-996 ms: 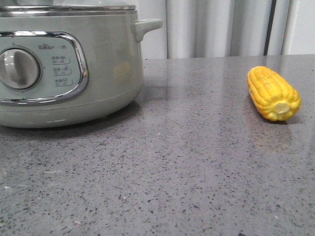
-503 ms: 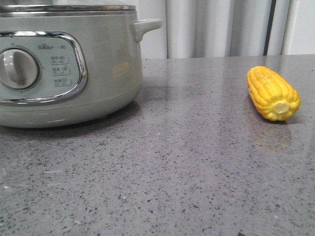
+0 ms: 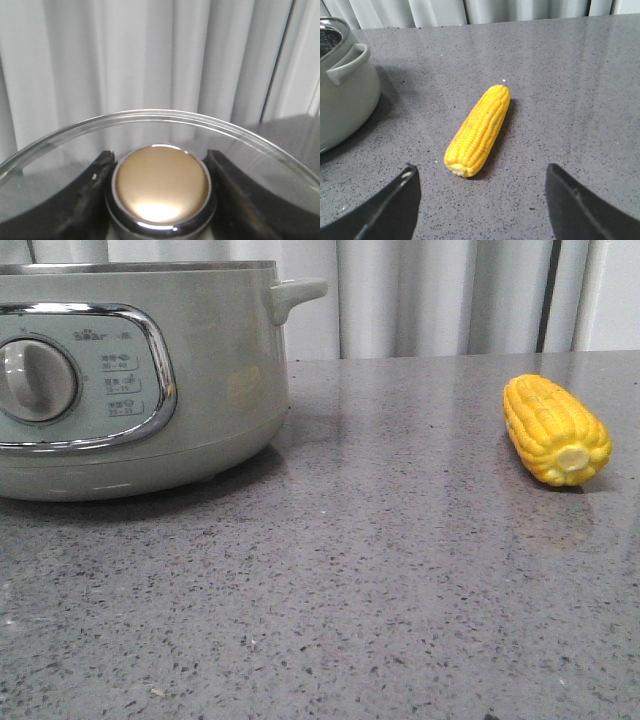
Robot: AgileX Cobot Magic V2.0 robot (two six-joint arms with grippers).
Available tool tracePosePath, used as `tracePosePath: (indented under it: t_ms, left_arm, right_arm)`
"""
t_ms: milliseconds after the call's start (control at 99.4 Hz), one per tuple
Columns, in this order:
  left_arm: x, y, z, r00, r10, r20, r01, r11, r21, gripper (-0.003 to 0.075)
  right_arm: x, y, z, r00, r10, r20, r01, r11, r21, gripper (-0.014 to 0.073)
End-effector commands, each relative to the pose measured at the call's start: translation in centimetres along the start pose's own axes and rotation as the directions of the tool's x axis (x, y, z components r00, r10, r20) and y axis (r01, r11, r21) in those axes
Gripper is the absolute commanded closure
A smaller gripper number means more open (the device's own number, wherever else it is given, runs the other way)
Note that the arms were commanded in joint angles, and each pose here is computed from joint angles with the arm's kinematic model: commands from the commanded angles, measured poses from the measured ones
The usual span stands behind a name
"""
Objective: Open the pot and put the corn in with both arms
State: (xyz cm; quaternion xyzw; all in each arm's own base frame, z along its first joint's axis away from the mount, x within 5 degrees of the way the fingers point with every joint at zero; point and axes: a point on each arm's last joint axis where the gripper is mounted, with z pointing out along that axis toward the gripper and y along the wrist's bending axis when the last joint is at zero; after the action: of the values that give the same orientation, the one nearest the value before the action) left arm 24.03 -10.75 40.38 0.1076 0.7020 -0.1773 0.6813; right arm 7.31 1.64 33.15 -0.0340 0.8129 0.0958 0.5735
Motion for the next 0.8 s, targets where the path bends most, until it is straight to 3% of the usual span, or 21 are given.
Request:
tracePosePath:
  t_ms: [0,131,261,503,563,795]
  left_arm:
    - [-5.5,1.0,-3.1,0.959,-0.003,0.283,0.023,0.998,-0.066,0.0604]
    - [-6.9,3.4,-5.4,0.944,0.042,0.328,0.018,0.984,-0.18,0.0604]
    - [-7.1,6.8,-7.1,0.956,0.084,0.282,0.017,0.942,-0.337,0.0604]
    - [-6.2,13.1,-10.3,0.978,0.106,0.181,0.029,0.787,-0.616,0.0604]
    - [-5.5,14.0,-10.4,0.979,0.106,0.175,0.033,0.761,-0.648,0.0604]
    - [-0.6,15.8,-9.3,0.999,0.004,0.05,0.031,0.742,-0.669,0.0604]
  right_arm:
    - [-1.6,0.0,-0.3,0.996,-0.013,0.091,0.012,1.0,0.01,0.0134]
    - [-1.6,0.0,-0.3,0.996,-0.013,0.089,0.012,1.0,0.01,0.0134]
    - [-1.6,0.0,-0.3,0.996,-0.013,0.084,0.012,1.0,0.01,0.0134]
    - [-1.3,0.0,-0.3,0.998,-0.012,0.058,0.012,1.0,0.009,0.0134]
    - [-1.3,0.0,-0.3,0.998,-0.012,0.058,0.012,1.0,0.009,0.0134]
    - [-1.3,0.0,-0.3,0.998,-0.012,0.058,0.012,1.0,0.009,0.0134]
